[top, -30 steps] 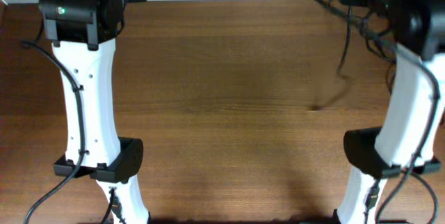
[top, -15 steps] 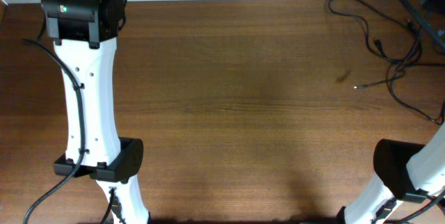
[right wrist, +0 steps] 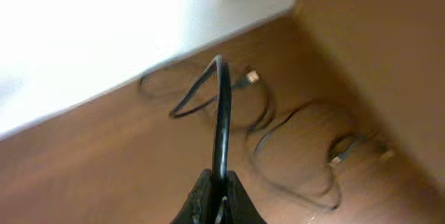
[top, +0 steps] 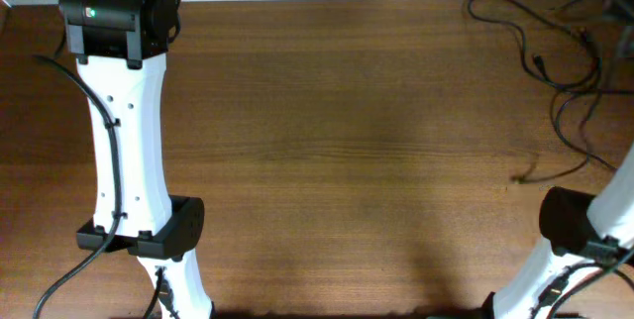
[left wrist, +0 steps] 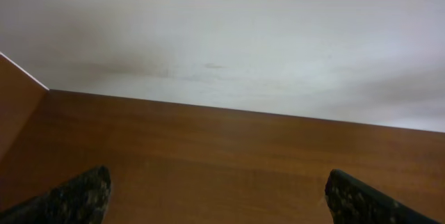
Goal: Untangle cables
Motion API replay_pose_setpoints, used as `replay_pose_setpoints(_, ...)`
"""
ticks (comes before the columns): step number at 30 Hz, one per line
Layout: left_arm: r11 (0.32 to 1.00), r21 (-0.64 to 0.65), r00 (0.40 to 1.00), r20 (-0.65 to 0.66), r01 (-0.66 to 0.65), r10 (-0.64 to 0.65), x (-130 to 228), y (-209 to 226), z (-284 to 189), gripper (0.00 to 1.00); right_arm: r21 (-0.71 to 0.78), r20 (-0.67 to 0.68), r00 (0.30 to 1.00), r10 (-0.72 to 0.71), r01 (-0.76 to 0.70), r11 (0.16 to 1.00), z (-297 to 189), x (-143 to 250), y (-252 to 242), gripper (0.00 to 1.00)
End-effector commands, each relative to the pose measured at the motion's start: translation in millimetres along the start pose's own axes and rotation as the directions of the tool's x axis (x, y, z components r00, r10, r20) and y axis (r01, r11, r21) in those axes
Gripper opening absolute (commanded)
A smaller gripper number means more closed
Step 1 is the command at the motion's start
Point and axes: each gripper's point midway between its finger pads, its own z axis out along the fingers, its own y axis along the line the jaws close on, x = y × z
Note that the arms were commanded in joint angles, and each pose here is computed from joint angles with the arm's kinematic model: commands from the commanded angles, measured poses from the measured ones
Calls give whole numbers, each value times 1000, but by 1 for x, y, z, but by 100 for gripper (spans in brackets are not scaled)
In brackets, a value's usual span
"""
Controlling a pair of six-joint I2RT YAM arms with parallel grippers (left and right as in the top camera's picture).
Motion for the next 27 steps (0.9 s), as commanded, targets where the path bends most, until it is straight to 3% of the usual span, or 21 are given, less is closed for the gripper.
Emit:
replay_pose_setpoints(1, 1000, 5, 1000, -12, -10, 10, 3, 0, 7, 99, 186, 339, 939, 50, -119, 975, -110, -50, -77, 4)
replay_pose_setpoints(6, 1000, 22, 1000, -21, -12, 12, 5, -5, 18, 99, 363, 339, 925, 173, -298, 883, -113, -37, -169, 4)
replay_pose_setpoints(11, 999, 18, 996, -87, -28, 29, 22, -8, 34, 99, 489, 304, 910, 283, -404, 773, -123, -3, -230, 4)
replay_pose_setpoints(21, 1000, 22, 998, -60, -21, 22, 16, -10, 34, 99, 440, 428, 880, 207, -403, 803, -125, -43, -239, 4)
replay_pose_setpoints(24, 1000, 22, 998, -60, -21, 22, 16, -10, 34, 99, 361, 330, 913, 241, -358, 861, -94, -33, -223, 4)
replay_pose_setpoints(27, 1000, 22, 997, -68, -23, 24, 17, -9, 34, 99, 251, 22, 946, 322, -317, 915, -37, 21, -196, 4)
